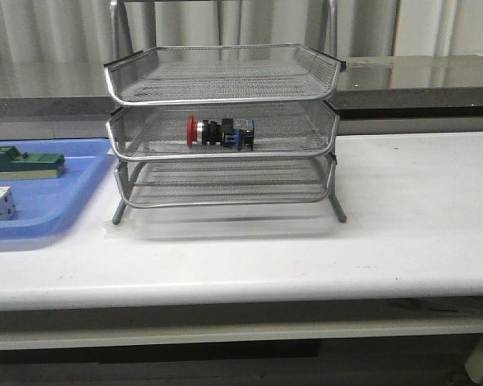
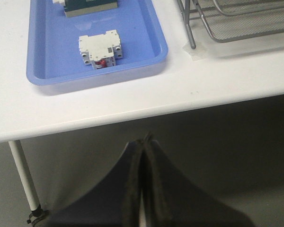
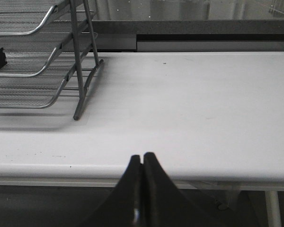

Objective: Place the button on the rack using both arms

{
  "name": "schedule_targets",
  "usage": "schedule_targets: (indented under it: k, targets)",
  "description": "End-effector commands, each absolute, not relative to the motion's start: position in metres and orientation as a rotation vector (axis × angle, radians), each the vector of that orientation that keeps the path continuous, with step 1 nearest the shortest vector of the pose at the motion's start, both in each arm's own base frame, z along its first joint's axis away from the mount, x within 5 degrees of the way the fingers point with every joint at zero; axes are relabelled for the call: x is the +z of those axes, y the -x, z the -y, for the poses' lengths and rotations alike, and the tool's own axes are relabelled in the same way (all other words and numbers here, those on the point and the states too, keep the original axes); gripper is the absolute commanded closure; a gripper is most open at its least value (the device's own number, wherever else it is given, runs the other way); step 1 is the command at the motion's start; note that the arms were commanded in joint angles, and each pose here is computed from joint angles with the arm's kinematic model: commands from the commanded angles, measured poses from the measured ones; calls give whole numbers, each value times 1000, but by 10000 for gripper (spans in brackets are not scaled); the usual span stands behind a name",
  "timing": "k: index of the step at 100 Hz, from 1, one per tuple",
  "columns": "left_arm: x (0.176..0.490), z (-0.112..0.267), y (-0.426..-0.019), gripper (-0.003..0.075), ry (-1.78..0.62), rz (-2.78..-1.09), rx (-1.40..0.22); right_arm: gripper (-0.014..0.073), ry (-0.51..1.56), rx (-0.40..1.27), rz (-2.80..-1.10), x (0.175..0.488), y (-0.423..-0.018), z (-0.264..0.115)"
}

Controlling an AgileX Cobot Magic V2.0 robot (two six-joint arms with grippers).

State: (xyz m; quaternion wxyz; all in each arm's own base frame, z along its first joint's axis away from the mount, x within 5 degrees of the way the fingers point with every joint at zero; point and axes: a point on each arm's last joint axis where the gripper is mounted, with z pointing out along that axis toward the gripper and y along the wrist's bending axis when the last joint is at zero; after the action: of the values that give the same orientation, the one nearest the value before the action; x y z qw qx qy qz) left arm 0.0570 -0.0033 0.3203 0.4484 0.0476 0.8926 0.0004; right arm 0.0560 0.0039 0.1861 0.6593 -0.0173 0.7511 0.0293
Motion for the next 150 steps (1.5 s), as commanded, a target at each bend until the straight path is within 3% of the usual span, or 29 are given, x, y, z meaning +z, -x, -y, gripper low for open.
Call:
schedule_targets:
  k: [1, 18, 31, 58, 97, 150]
  targets:
    - [332, 3, -56, 741, -99, -2113, 4, 655, 38, 54, -1577, 201, -54, -3]
    - [322, 2, -52, 741, -96, -2002, 24, 655, 38, 54, -1577, 201, -54, -3]
    - [310, 2, -56, 741, -85, -1769, 27, 655, 38, 54, -1577, 201, -54, -3]
    - [258, 2, -61, 741, -78, -1448, 40, 655, 38, 54, -1577, 201, -54, -3]
    - [204, 2, -60, 741, -103, -1460, 59, 655, 38, 54, -1577, 201, -54, -3]
    - [205, 2, -55, 741, -89, -1417, 46, 655, 38, 54, -1577, 201, -54, -3]
